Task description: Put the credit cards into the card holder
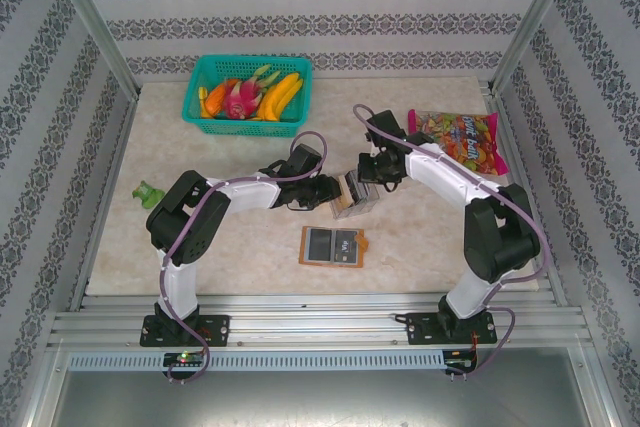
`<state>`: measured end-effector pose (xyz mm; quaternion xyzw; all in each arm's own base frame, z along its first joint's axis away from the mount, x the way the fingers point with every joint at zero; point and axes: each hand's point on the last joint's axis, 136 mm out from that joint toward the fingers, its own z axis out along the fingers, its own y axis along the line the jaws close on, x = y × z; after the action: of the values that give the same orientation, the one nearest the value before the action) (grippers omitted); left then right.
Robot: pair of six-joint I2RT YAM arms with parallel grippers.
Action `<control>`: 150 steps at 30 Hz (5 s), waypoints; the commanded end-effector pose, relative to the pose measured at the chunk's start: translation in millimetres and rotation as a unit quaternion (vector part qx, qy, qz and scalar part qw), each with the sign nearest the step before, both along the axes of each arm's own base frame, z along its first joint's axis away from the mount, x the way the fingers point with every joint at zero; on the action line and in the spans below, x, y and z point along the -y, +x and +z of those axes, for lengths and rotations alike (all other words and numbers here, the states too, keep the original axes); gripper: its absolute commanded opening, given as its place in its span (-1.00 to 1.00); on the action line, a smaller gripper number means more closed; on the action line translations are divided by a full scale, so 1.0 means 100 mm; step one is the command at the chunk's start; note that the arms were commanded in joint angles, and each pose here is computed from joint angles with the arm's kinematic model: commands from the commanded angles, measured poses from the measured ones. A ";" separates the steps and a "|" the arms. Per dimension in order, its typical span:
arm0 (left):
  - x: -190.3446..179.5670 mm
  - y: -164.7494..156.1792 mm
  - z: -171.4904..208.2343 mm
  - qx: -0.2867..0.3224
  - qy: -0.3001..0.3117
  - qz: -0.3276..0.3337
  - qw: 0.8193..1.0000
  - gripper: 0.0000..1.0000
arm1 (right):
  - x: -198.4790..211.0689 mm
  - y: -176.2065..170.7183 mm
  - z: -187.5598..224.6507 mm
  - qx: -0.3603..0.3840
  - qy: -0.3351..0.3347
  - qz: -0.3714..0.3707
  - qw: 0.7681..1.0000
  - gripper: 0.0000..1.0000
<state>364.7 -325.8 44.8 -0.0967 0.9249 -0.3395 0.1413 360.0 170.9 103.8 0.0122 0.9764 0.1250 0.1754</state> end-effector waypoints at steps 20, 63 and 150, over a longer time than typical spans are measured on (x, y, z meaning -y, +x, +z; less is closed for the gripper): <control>-0.15 -0.04 0.29 0.025 0.008 -0.003 1.000 -0.11 | 0.47 -0.16 0.96 0.123 0.115 -0.040 0.985 -1.00; 0.36 -0.92 1.26 0.070 -0.306 -0.093 0.945 -0.47 | -0.39 -1.18 0.61 0.068 0.405 -0.069 0.909 -1.00; -0.69 -1.22 -0.15 -0.050 0.102 -0.061 0.992 0.08 | -0.04 -1.45 -0.54 0.028 -0.065 -0.048 0.996 -1.00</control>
<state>246.0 -252.8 29.9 -0.0596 0.9615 -0.2527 0.0904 217.0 187.4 54.6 0.0275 0.9747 0.0680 0.2113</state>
